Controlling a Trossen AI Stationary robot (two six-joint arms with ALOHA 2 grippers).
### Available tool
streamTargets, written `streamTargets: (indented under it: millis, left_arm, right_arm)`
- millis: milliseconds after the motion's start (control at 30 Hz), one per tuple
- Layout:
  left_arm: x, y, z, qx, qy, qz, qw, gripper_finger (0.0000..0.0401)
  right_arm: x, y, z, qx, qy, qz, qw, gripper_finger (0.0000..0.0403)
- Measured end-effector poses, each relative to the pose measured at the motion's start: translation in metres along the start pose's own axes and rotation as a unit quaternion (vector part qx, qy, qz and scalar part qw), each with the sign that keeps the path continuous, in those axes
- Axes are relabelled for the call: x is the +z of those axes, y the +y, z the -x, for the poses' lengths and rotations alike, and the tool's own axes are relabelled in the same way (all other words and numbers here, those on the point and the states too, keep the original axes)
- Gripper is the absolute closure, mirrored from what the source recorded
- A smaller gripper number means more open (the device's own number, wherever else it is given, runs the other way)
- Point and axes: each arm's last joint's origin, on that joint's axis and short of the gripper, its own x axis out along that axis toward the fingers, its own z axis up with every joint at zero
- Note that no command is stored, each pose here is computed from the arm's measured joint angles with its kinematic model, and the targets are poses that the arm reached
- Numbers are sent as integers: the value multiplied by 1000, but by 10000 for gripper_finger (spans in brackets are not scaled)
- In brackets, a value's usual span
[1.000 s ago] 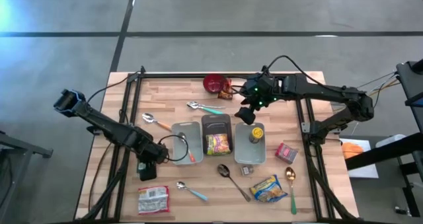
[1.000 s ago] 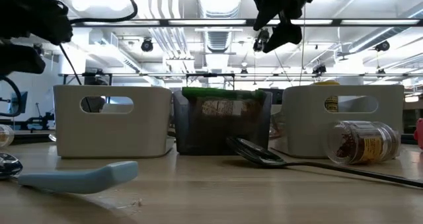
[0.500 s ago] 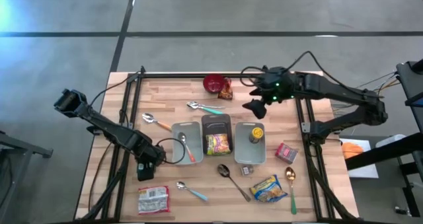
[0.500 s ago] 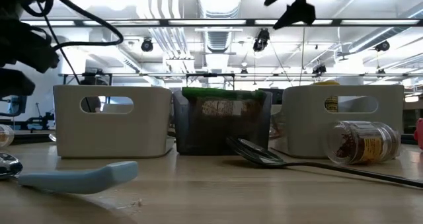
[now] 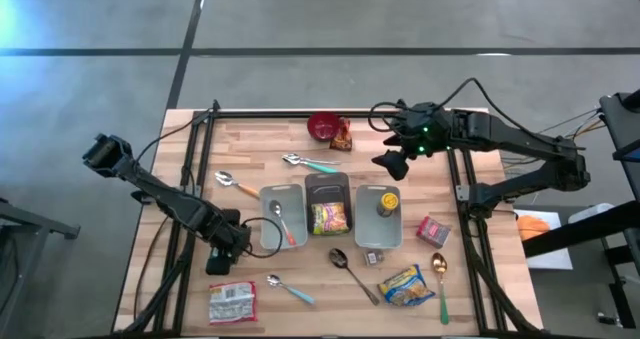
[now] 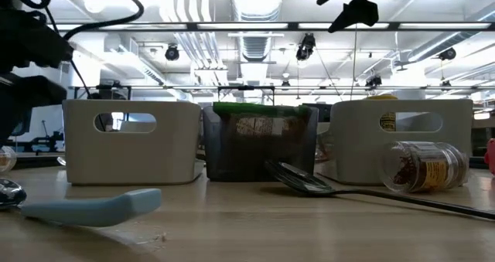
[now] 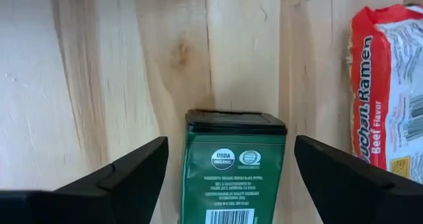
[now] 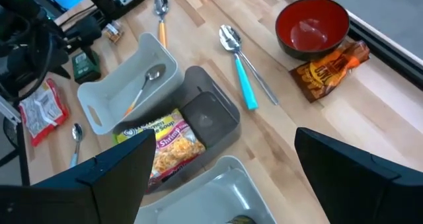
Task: Pick & Place Food Item
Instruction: Put the black seasoning can into the right gray bin
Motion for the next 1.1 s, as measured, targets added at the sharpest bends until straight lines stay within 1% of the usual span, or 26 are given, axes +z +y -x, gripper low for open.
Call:
streamTargets:
  millis: [233, 367, 533, 767, 967, 1100]
  left_arm:
    - [-5, -8, -1, -8, 7, -28, 1000, 70]
    - [-8, -13, -2, 10, -1, -44, 999, 70]
    - [-9, -15, -2, 21, -7, -41, 999, 70]
    - [-13, -15, -8, 20, -10, -39, 999, 70]
    - [-19, -12, -15, 22, -5, -22, 1000, 70]
    - [-19, -12, -15, 25, -6, -22, 999, 70]
  right_arm:
    - [0, 0, 0, 0, 0, 0, 1000, 43]
    - [0, 0, 0, 0, 0, 1, 1000, 43]
    - [0, 0, 0, 0, 0, 1, 1000, 43]
    - [0, 0, 0, 1, 0, -1, 1000, 43]
    - [-1, 3, 0, 5, 3, -4, 1000, 43]
    - [-2, 4, 0, 7, 3, -2, 1000, 43]
